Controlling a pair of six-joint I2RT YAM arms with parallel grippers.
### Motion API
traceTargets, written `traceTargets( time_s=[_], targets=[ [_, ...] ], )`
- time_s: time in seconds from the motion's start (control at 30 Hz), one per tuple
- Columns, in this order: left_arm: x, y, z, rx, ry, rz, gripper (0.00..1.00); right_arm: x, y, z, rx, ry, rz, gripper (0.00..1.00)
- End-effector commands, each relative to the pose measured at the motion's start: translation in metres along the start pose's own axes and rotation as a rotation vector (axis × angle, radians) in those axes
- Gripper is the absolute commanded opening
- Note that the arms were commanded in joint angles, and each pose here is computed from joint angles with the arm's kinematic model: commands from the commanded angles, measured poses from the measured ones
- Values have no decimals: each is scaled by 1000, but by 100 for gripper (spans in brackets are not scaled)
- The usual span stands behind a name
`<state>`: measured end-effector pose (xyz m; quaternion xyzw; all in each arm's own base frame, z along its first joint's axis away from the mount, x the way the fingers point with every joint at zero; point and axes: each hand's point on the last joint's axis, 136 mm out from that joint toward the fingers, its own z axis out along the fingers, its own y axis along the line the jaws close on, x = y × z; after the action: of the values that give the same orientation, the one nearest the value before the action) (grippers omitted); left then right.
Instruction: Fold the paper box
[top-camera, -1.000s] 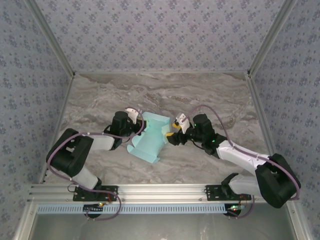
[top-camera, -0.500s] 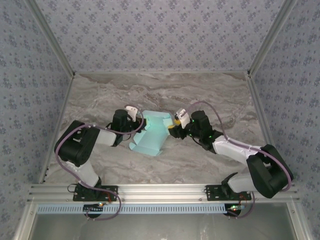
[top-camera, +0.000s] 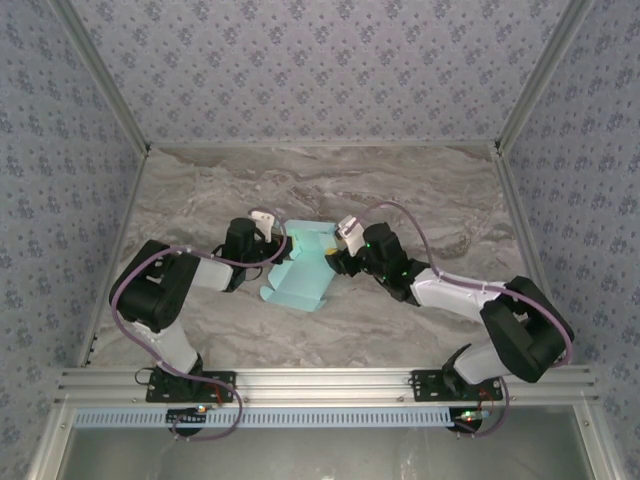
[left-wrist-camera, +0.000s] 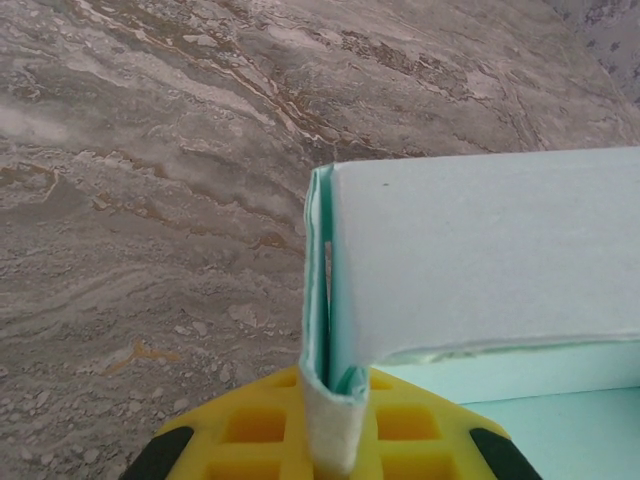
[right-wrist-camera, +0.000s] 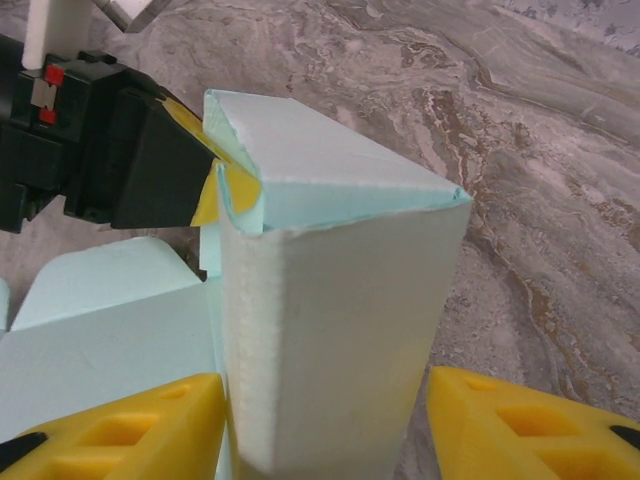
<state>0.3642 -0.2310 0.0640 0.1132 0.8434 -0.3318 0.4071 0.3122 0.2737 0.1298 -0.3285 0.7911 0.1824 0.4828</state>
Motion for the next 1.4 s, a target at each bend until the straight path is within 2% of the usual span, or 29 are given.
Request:
traceTargets(
  time_s=[0.0, 0.1, 0.23, 0.43, 0.6, 0.73, 0.77, 0.9, 1.1, 1.2, 1.3, 1.37],
  targets=[
    [5, 5, -5, -67, 16, -30, 0, -8, -17, 4, 144, -15, 24, 60],
    [1, 5, -9, -115, -6, -28, 0, -5, -28, 6, 250, -14, 53, 59],
    [-4, 0, -18, -156, -41, -11, 0, 2, -49, 9, 391, 0, 124, 53],
    [-8, -12, -27, -193, -55, -15, 4, -2, -50, 27, 458, 17, 125, 45],
    [-8, -25, -28, -127, -78, -140, 18, -4, -53, 39, 514, 25, 118, 36],
    [-9, -37, -40, -85, -81, -155, 36, -1, -62, 40, 526, 38, 118, 28],
    [-10, -41, -44, -73, -81, -152, 41, 1, -63, 41, 513, 45, 119, 26],
    [-12, -53, -62, -35, -75, -106, 46, 4, -63, 44, 419, 46, 120, 26],
    [-24, -49, -100, -86, -107, 2, 59, 8, -54, 40, 177, 69, 73, 26],
    [-38, -37, -121, -134, -176, 25, 77, 11, -43, 35, 15, 76, 63, 27],
    [-50, -29, -135, -142, -235, -24, 99, 13, -22, 31, -157, 89, 10, 29],
    [-56, -28, -137, -150, -247, -73, 99, 17, -8, 31, -221, 95, -50, 29]
  ],
)
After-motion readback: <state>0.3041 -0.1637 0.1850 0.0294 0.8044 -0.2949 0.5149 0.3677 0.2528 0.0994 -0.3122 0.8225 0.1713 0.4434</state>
